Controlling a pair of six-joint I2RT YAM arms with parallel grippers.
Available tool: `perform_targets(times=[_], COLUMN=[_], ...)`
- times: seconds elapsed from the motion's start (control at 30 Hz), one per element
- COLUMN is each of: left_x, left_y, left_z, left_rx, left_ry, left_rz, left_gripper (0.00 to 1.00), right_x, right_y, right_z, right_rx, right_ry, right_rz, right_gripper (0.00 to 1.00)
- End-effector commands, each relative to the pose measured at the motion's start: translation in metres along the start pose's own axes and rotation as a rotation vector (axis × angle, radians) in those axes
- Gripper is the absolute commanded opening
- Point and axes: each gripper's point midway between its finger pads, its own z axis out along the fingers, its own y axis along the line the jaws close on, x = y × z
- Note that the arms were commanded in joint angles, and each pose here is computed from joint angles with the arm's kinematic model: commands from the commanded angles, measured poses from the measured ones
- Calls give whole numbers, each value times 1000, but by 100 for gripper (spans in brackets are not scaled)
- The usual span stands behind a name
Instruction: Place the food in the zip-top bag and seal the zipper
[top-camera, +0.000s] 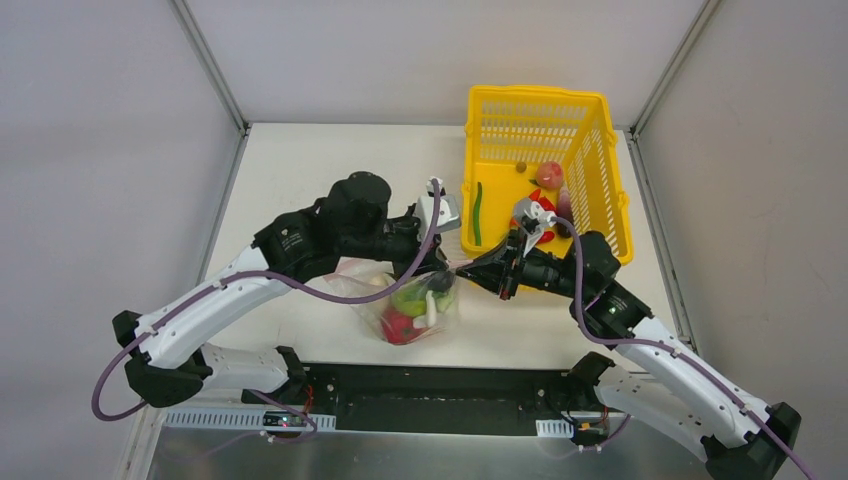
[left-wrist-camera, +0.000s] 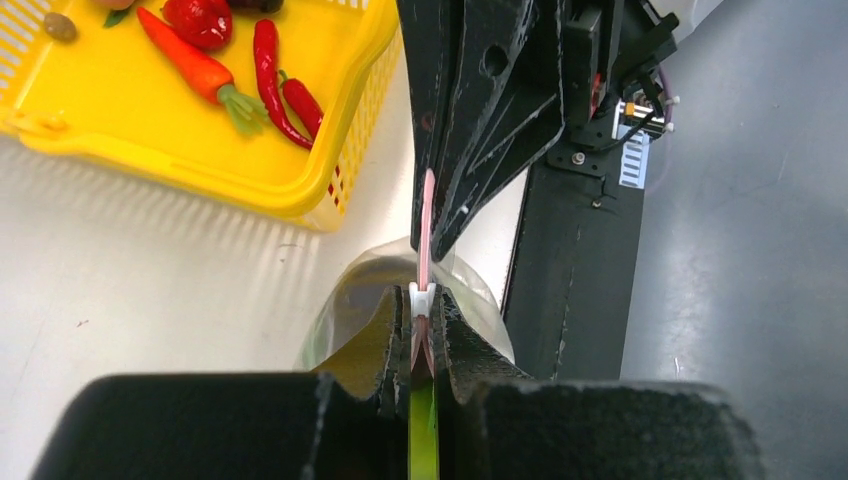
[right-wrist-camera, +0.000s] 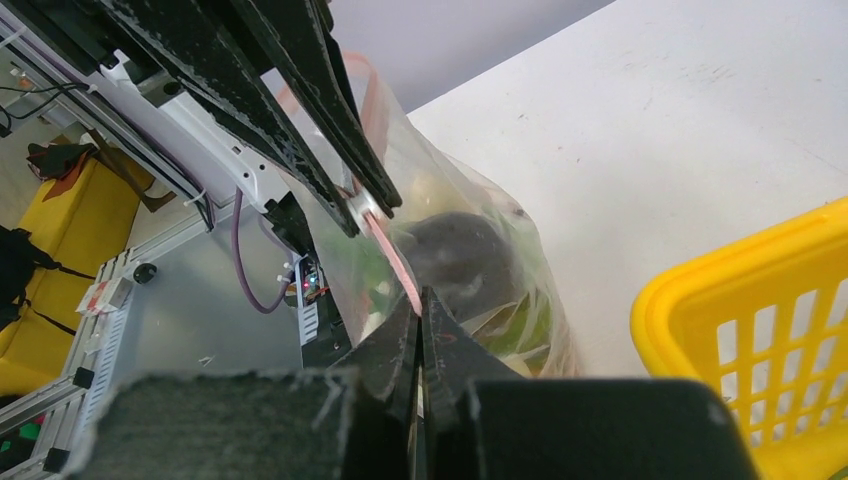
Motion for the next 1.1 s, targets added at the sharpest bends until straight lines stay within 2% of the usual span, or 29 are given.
perform_targets(times=[0.0,0.13,0.4,0.47,0.6,0.7,0.93,1.07], left_x=[25,31,25,21,15,11,6,6], left_y=[0,5,4,2,-1,-3,-7,-8], left_z=[-26,-37,-37,-34,-31,-29,-27,-27], left_rx=[-60,-113,-118,-105,-80,-70,-42,-37], left_ry=[56,51,-7,-20,-35,-45,-65,-72], left_rz=[6,10,-10,-15,-20,-21,-23,-27], left_gripper=[0,0,0,0,0,0,0,0], right_x=[-22,-20,-15,-16,-23,-25,-21,-19], right_y=[-3,-2,22,26,30,33,28,31], right_z=[-3,-3,3,4,5,6,18,20], right_rx=[40,32,-115,-142,-160,-183,-211,-247], right_ry=[-92,-84,17,33,34,60,128,158], right_rz=[-30,-26,-10,-21,-55,-80,-100,-98], right_gripper=[0,0,0,12,49,58,60,47])
